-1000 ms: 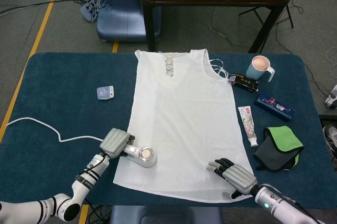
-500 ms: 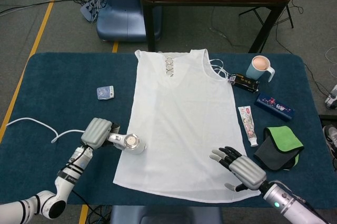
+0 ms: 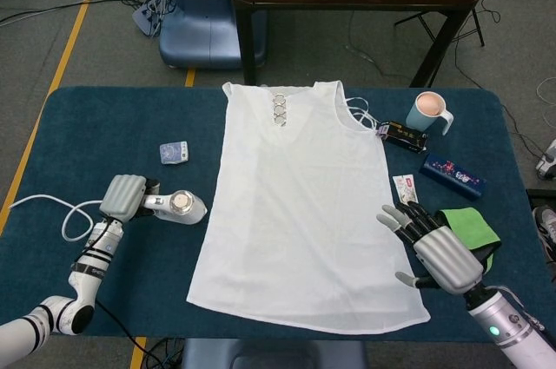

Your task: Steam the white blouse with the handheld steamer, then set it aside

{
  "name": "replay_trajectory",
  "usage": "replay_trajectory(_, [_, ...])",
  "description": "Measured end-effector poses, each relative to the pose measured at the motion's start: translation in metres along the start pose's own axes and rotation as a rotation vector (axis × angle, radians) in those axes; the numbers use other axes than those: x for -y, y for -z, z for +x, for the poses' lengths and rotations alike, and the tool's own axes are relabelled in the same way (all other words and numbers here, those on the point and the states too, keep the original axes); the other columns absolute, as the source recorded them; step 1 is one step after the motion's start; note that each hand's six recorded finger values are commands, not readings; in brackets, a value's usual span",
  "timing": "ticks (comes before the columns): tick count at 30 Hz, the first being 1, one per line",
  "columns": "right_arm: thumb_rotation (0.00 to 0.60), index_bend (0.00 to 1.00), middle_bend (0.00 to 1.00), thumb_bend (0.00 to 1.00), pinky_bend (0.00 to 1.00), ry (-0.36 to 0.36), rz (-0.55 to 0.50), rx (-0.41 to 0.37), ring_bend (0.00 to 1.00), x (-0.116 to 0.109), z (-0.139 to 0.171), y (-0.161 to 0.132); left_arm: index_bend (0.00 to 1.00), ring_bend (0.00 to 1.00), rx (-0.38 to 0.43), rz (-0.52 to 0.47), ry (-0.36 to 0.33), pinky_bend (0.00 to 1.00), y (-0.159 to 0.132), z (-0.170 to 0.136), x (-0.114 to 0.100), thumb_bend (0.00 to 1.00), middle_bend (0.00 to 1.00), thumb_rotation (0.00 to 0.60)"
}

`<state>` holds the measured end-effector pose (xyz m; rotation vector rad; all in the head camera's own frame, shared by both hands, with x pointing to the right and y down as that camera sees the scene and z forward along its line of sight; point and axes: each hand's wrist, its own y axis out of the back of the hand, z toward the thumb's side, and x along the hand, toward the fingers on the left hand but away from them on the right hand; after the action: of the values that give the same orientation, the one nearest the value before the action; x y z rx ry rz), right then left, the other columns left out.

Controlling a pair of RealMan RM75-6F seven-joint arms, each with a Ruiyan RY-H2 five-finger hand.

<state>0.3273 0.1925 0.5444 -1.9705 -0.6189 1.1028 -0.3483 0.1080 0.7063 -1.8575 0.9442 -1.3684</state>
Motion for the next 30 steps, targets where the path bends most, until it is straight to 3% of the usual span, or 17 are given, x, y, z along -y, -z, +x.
replay_trajectory(4, [0.6, 0.01, 0.07, 0.17, 0.0, 0.011, -0.004, 0.019, 0.0, -0.003, 0.002, 0.004, 0.83, 0.64, -0.037, 0.016, 0.016, 0.74, 0.016, 0.004, 0.006, 0.25, 0.76, 0.6])
replay_trajectory(7, [0.6, 0.01, 0.07, 0.17, 0.0, 0.013, -0.004, 0.024, 0.0, -0.003, 0.003, 0.006, 0.76, 0.6, -0.06, 0.022, 0.031, 0.72, 0.024, 0.004, 0.011, 0.25, 0.7, 0.6])
replay_trajectory(13, [0.6, 0.01, 0.07, 0.17, 0.0, 0.007, -0.011, 0.024, 0.0, -0.002, 0.002, 0.007, 0.42, 0.37, -0.077, 0.051, 0.038, 0.64, 0.028, 0.0, 0.013, 0.16, 0.4, 0.6])
replay_trajectory(18, [0.6, 0.01, 0.07, 0.17, 0.0, 0.003, -0.016, 0.024, 0.0, -0.001, 0.001, 0.009, 0.1, 0.15, -0.087, 0.055, 0.048, 0.44, 0.026, -0.006, 0.013, 0.12, 0.16, 0.6])
replay_trajectory(20, [0.6, 0.01, 0.07, 0.17, 0.0, 0.005, -0.017, 0.025, 0.0, -0.001, 0.001, 0.011, 0.03, 0.1, -0.093, 0.064, 0.058, 0.4, 0.025, -0.009, 0.013, 0.11, 0.11, 0.6])
replay_trajectory(30, [0.6, 0.01, 0.07, 0.17, 0.0, 0.019, -0.017, 0.066, 0.0, -0.004, 0.006, 0.026, 0.0, 0.06, -0.145, 0.066, 0.073, 0.32, 0.029, -0.028, 0.002, 0.1, 0.06, 0.6])
